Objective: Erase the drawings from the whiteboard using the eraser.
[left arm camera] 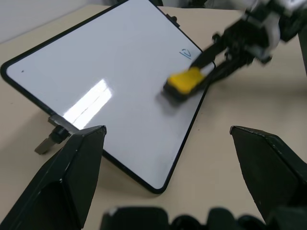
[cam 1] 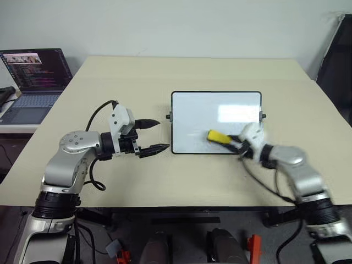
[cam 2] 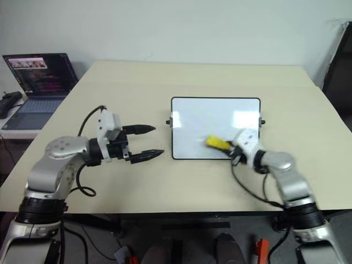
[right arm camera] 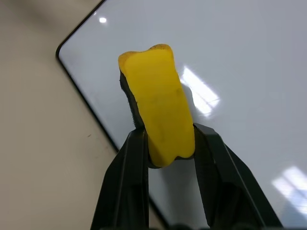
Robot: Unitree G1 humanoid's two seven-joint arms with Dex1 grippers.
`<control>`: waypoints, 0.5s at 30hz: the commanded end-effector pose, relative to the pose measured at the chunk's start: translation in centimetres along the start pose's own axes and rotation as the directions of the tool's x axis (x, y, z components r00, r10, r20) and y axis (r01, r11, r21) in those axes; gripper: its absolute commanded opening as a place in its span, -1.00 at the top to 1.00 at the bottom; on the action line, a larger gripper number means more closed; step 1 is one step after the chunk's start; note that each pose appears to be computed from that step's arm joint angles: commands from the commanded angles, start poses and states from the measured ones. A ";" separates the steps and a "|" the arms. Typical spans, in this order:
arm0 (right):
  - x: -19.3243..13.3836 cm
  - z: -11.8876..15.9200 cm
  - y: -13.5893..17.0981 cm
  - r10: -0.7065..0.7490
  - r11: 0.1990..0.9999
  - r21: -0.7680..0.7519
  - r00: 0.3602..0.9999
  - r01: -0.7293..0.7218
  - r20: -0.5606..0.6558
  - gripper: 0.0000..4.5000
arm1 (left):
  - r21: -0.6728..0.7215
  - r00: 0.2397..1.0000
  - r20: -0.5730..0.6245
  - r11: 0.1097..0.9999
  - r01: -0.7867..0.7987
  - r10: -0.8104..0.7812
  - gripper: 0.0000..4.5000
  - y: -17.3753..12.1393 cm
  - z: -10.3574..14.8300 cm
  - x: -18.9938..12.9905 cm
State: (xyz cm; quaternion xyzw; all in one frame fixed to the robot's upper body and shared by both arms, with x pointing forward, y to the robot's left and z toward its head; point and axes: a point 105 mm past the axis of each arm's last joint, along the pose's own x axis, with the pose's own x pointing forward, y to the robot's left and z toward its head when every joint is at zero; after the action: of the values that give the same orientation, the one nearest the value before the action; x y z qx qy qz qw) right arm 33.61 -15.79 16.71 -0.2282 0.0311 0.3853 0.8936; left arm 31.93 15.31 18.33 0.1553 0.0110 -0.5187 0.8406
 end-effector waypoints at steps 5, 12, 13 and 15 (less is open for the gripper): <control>-10.8 1.7 -4.7 -0.029 0.995 -0.098 0.978 0.008 -0.207 0.57 | 0.054 1.000 0.014 0.999 -0.007 0.006 -1.00 0.7 1.2 -0.3; -17.7 -2.9 -7.6 -0.138 0.985 -0.164 0.851 0.062 -0.507 0.57 | 0.073 0.999 -0.015 0.997 -0.030 0.031 -1.00 1.8 1.3 -1.4; -17.7 -2.8 -7.6 -0.137 0.985 -0.163 0.854 0.062 -0.502 0.57 | 0.075 0.999 -0.014 0.997 -0.029 0.030 -1.00 1.8 1.4 -1.4; -17.4 -2.4 -7.5 -0.125 0.985 -0.162 0.869 0.052 -0.479 0.57 | 0.078 1.000 -0.012 0.997 -0.026 0.027 -1.00 1.8 1.7 -1.4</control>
State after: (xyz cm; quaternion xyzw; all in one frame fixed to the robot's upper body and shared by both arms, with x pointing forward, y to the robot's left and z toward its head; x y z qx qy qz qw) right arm 26.85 -33.49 19.22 -0.3572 0.2517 0.2763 0.8560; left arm 32.72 16.60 19.01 0.1720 0.0179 -0.5113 0.8418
